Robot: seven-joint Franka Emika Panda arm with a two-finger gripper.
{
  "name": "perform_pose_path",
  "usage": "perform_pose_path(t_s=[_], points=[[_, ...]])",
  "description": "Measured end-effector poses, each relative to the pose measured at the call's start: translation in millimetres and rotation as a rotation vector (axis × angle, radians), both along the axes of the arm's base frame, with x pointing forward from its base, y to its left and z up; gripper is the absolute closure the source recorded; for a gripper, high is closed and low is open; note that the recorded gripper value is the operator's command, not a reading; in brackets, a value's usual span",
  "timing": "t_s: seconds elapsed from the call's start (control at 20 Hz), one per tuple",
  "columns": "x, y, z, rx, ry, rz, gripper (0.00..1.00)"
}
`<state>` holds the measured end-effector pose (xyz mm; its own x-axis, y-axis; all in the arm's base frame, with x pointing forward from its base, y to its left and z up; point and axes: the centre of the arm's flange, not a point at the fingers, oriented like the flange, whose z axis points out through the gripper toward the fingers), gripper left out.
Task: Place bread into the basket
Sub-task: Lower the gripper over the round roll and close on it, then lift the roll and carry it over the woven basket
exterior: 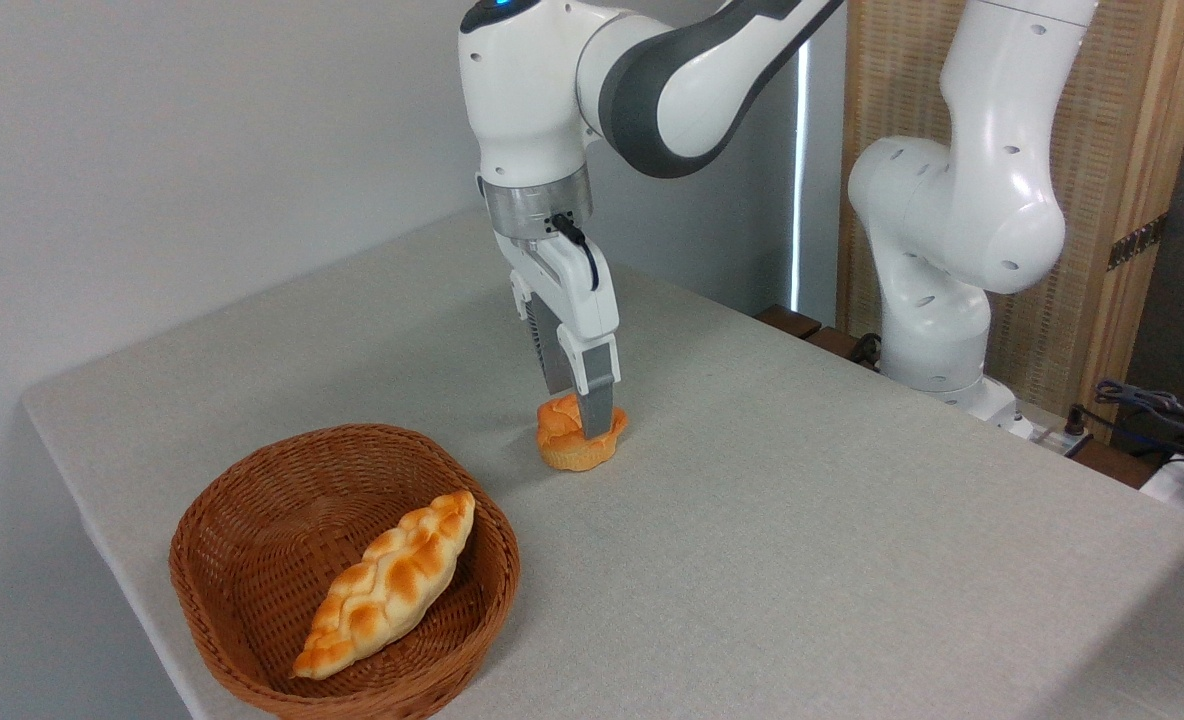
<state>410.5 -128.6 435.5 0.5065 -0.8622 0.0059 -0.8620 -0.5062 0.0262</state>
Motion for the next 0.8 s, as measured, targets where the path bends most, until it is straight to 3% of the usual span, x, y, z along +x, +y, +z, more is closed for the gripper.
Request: perform_pose_path(t_s=[0.15,0.2,0.35,0.45,0.8], points=[[-0.3,-2.1,-5.1,-0.003,-0.013,-0.005,0.00],[-0.3,-2.2,-6.0,-0.004,-0.015,-0.005,0.07],[-1.1,-3.6,-9.3,-0.004,-0.016,-0.009,0.53],[-0.3,-4.7,-10.2,-0.006,-0.022,-0.011,0.69],[0.0,-6.2,-14.6,-0.008,-0.031,-0.013,0.68]])
